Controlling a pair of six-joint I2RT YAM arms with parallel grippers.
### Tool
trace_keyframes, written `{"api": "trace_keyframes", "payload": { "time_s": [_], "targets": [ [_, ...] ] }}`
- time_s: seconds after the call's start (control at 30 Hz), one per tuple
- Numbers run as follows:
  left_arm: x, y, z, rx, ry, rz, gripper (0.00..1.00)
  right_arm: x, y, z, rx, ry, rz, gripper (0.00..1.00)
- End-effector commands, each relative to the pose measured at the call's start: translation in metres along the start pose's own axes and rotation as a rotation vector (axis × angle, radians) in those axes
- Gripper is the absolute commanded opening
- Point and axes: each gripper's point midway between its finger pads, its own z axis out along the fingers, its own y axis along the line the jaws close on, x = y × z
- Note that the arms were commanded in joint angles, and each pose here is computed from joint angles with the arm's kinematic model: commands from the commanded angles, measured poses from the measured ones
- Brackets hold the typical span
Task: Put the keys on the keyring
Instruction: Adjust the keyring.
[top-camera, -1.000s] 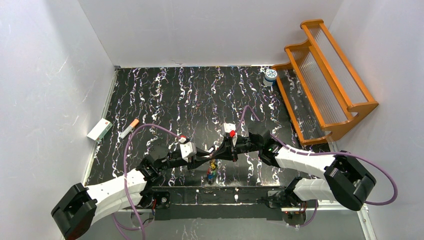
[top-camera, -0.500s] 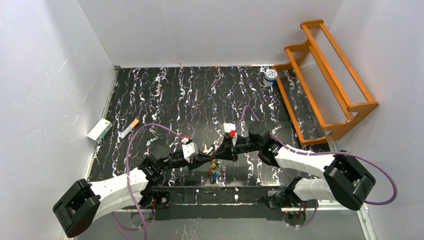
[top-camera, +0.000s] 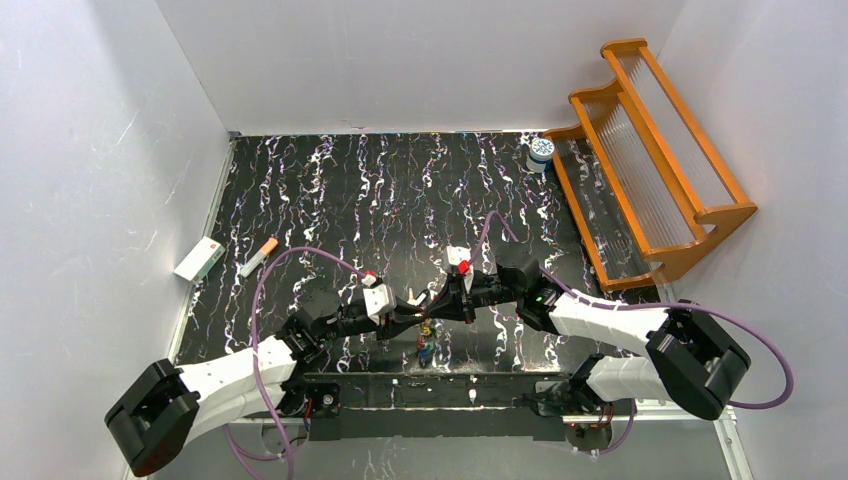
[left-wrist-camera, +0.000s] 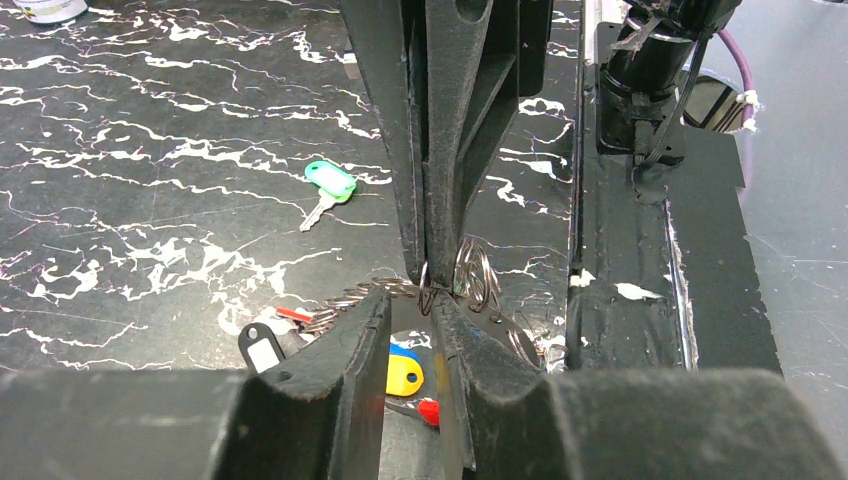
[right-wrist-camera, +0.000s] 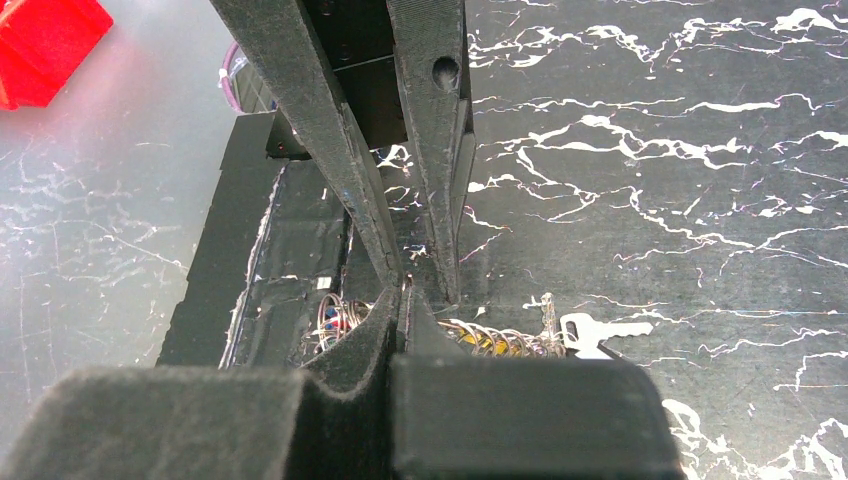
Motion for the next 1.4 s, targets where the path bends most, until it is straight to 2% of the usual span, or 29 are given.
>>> {"api": "trace_keyframes", "payload": {
  "time_s": [0.0, 0.07, 0.23, 0.43, 0.47, 0.53, 0.57, 0.7, 0.77, 0.97, 1.2, 1.37],
  "targets": [
    [-0.019, 0.003, 0.005, 0.005, -0.041, 0.033, 0.21, -0.020, 0.001, 0.003, -0.028, -0.040, -0.045, 0.01],
    [-0.018, 0.003, 0.006, 0.008, -0.036, 0.032, 0.17, -0.020, 0.001, 0.003, -0.028, -0.038, -0.043, 0.01],
    [-0.018, 0.003, 0.006, 0.005, -0.038, 0.036, 0.00, -0.017, 0.001, 0.003, -0.028, -0.030, -0.038, 0.01],
    [-0.018, 0.001, 0.005, 0.017, -0.040, 0.040, 0.00, -0.017, -0.004, 0.003, -0.001, -0.027, -0.049, 0.02],
    [-0.018, 0.001, 0.005, 0.014, -0.040, 0.040, 0.00, -0.019, -0.006, 0.002, 0.011, -0.029, -0.052, 0.10],
    [-0.018, 0.002, 0.004, 0.009, -0.040, 0.044, 0.00, -0.022, -0.009, 0.001, 0.033, -0.034, -0.057, 0.37],
    [-0.018, 0.003, 0.005, 0.006, -0.040, 0.046, 0.00, -0.025, -0.010, 0.001, 0.043, -0.042, -0.061, 0.45],
    [-0.016, 0.004, 0.005, 0.003, -0.032, 0.048, 0.00, -0.050, -0.011, -0.007, 0.066, -0.132, -0.059, 0.75],
    [-0.016, 0.004, 0.005, 0.003, -0.028, 0.051, 0.00, -0.063, -0.014, -0.011, 0.086, -0.175, -0.050, 0.84],
    [-0.015, 0.006, 0.005, -0.002, -0.022, 0.058, 0.00, -0.082, -0.031, -0.018, 0.144, -0.206, 0.011, 0.87],
    [-0.015, 0.007, 0.005, -0.006, -0.018, 0.060, 0.00, -0.071, -0.076, -0.032, 0.388, -0.166, 0.205, 0.89],
    [-0.015, 0.007, 0.005, -0.009, -0.015, 0.058, 0.00, -0.055, -0.104, -0.056, 0.632, -0.164, 0.342, 0.80]
  ]
}}
